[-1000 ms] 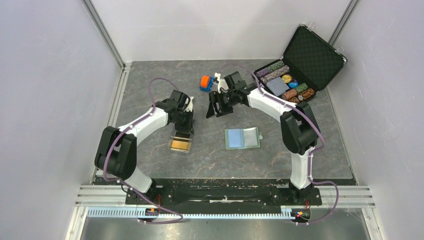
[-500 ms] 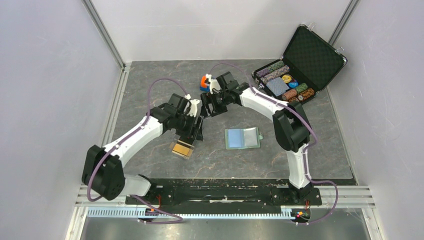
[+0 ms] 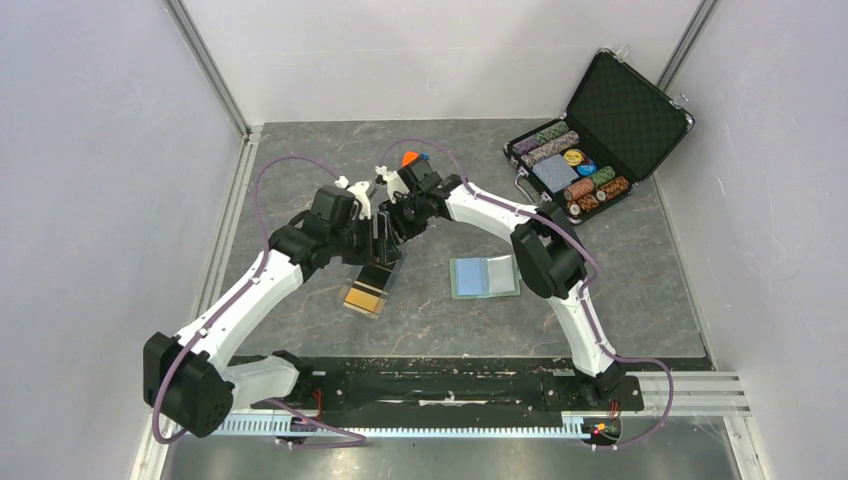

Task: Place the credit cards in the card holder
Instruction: Pick up the credit card from the storage box.

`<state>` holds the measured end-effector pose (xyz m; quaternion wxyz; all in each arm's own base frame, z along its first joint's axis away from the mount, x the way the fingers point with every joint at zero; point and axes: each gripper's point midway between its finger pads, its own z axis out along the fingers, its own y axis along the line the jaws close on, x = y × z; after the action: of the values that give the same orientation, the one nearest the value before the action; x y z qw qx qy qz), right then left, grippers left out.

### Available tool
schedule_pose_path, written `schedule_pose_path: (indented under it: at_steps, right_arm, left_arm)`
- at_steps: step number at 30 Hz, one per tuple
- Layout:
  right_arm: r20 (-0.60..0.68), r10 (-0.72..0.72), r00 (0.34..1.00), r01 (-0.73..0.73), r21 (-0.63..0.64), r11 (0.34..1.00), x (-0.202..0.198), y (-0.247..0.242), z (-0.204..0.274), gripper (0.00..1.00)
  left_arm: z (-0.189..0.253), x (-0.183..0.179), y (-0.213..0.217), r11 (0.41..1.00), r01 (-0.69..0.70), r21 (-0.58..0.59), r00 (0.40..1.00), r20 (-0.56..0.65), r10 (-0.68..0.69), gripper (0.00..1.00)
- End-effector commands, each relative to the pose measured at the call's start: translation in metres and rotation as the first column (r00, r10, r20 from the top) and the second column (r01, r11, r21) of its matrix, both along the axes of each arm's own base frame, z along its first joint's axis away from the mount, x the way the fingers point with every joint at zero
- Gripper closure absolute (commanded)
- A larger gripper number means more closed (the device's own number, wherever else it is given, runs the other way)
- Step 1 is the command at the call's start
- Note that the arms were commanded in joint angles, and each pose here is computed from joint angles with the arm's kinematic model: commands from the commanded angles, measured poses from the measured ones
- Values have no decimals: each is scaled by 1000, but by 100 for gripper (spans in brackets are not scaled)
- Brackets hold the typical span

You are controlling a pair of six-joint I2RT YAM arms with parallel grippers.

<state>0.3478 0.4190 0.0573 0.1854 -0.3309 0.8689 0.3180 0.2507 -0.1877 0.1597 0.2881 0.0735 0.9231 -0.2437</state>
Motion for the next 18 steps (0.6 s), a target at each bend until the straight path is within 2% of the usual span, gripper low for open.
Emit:
schedule_pose_path:
  at_steps: [1, 6, 10, 15, 16, 18]
  right_arm:
    - [106, -48, 993, 52, -38, 998, 21, -2, 22, 63]
    - [126, -119, 985, 134, -116, 984, 17, -27, 30, 78]
    - [63, -150, 987, 158, -154, 975, -3, -42, 22, 81]
    - [-31, -148, 989, 142, -139, 980, -23, -46, 21, 78]
    - [-58, -136, 989, 128, -119, 985, -29, -43, 24, 76]
    - [-105, -122, 987, 114, -78, 990, -37, -39, 29, 64]
  left_arm:
    - [4, 3, 9, 992, -125, -32, 992, 11, 125, 28]
    - [-10, 0, 18, 983, -183, -4, 983, -19, 183, 30]
    - [-32, -3, 21, 980, -195, 48, 976, -90, 199, 39]
    - [-54, -3, 30, 965, -233, 117, 961, -123, 247, 58]
    - [-57, -2, 33, 961, -241, 135, 958, -124, 258, 62]
    - [-65, 0, 38, 953, -254, 168, 952, -128, 276, 71]
